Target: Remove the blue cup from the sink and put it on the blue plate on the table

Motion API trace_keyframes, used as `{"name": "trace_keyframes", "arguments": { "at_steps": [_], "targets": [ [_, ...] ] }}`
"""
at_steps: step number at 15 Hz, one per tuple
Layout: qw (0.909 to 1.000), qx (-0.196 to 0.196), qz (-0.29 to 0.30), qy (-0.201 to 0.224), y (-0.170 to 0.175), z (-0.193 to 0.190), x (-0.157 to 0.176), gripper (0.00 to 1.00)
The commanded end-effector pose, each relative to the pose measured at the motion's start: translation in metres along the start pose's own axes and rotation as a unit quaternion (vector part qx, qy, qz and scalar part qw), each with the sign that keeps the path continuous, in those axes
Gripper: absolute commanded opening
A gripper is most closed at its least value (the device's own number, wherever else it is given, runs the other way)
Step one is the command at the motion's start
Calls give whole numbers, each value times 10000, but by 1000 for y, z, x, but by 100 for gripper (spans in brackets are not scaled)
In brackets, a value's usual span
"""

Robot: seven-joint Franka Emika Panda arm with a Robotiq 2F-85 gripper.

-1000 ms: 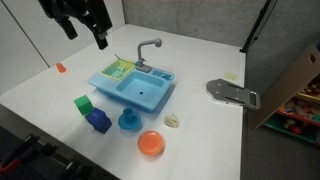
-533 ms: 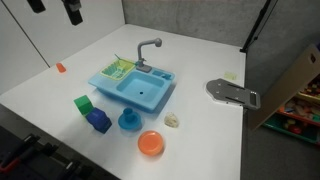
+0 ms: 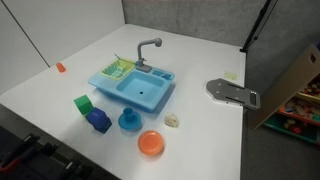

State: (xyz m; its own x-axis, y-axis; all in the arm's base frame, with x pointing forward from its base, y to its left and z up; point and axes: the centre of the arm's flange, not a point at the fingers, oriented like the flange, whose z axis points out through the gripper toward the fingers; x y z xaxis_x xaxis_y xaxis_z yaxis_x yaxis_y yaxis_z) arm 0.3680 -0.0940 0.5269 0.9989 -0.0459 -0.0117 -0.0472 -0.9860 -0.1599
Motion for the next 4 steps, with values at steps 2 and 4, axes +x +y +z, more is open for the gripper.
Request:
{"name": "trace_keyframes", "arguments": {
  "at_steps": [2, 4],
  "targets": [
    [9999, -2, 101, 24, 1, -4, 0, 100],
    [9999, 1, 101, -6, 1, -2, 0, 100]
  ]
}}
